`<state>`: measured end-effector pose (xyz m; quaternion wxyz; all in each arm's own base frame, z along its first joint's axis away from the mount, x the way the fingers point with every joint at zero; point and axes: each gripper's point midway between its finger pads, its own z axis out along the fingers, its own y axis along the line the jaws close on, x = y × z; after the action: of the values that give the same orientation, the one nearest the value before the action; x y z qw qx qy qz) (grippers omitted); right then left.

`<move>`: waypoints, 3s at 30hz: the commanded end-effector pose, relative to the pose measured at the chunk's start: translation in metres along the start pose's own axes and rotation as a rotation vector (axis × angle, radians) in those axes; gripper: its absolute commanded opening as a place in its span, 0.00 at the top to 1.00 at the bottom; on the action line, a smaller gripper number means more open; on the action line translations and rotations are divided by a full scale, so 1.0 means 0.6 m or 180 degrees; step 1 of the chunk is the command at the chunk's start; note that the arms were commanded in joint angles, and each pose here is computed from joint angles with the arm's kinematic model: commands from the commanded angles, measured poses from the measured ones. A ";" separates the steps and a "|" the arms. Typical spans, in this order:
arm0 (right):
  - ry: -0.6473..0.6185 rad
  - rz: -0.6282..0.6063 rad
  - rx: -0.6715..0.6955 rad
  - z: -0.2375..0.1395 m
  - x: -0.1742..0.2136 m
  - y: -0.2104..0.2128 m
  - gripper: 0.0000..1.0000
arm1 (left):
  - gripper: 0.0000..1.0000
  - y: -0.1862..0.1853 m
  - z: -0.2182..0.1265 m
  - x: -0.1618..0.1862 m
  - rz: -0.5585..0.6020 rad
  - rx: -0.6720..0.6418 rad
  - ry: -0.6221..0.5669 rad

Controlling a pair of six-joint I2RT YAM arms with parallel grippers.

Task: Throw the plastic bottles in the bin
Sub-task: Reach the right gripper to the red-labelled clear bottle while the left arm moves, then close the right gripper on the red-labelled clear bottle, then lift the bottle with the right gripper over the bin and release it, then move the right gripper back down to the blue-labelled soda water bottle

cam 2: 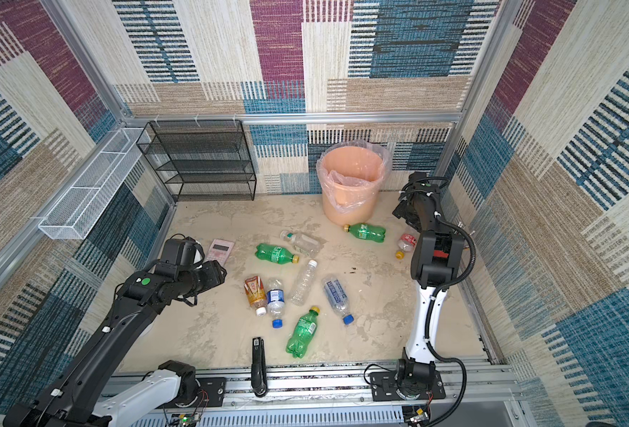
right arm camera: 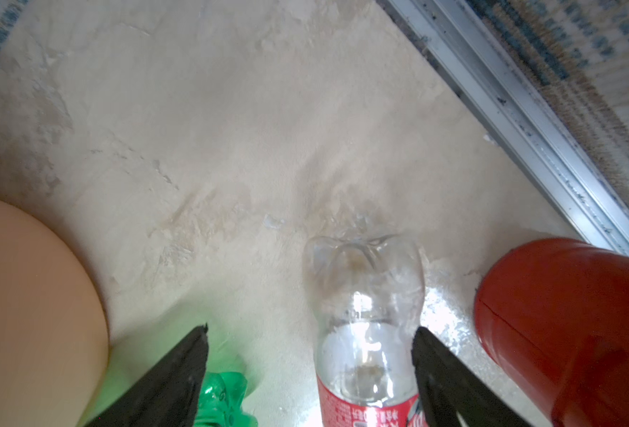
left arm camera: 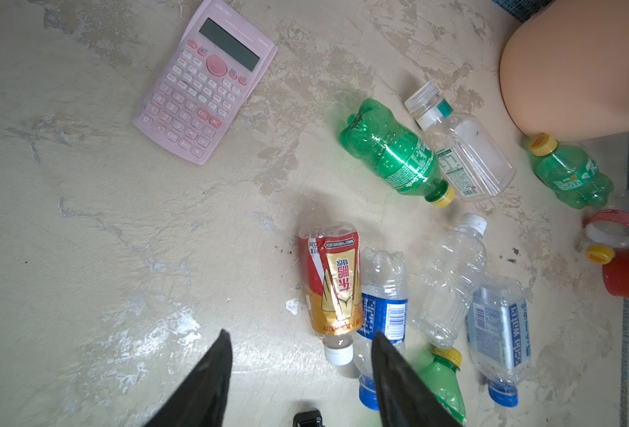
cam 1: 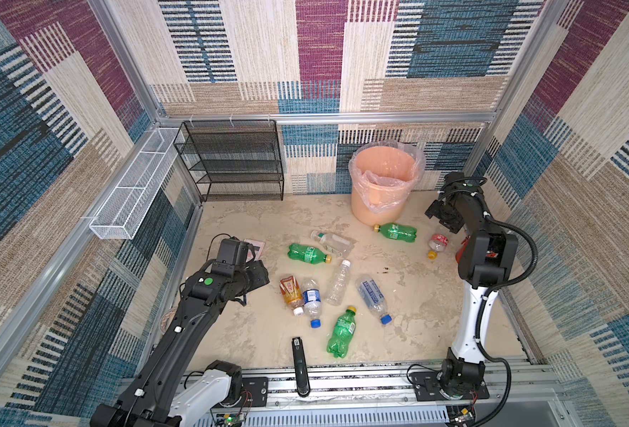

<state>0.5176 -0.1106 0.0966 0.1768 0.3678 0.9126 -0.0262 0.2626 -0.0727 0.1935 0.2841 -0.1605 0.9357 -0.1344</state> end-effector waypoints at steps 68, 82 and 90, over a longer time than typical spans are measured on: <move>-0.2869 -0.0285 -0.3391 -0.784 -0.051 0.238 0.09 | 0.39 -0.046 -0.044 -0.053 -0.0394 0.0334 -0.0288; -0.1340 -0.0387 -0.2573 -0.536 0.231 0.036 0.26 | 0.39 -0.060 -0.008 -0.047 -0.0368 0.0362 -0.0061; -0.0057 -0.0709 -0.2039 -0.347 0.419 -0.040 0.28 | 0.40 -0.061 0.021 -0.016 -0.0483 0.0348 0.0264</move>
<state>0.2949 0.0599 0.2415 0.3703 0.2097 0.8759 0.2273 0.2887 -0.0986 0.2062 0.2598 -0.2026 0.9231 -0.1986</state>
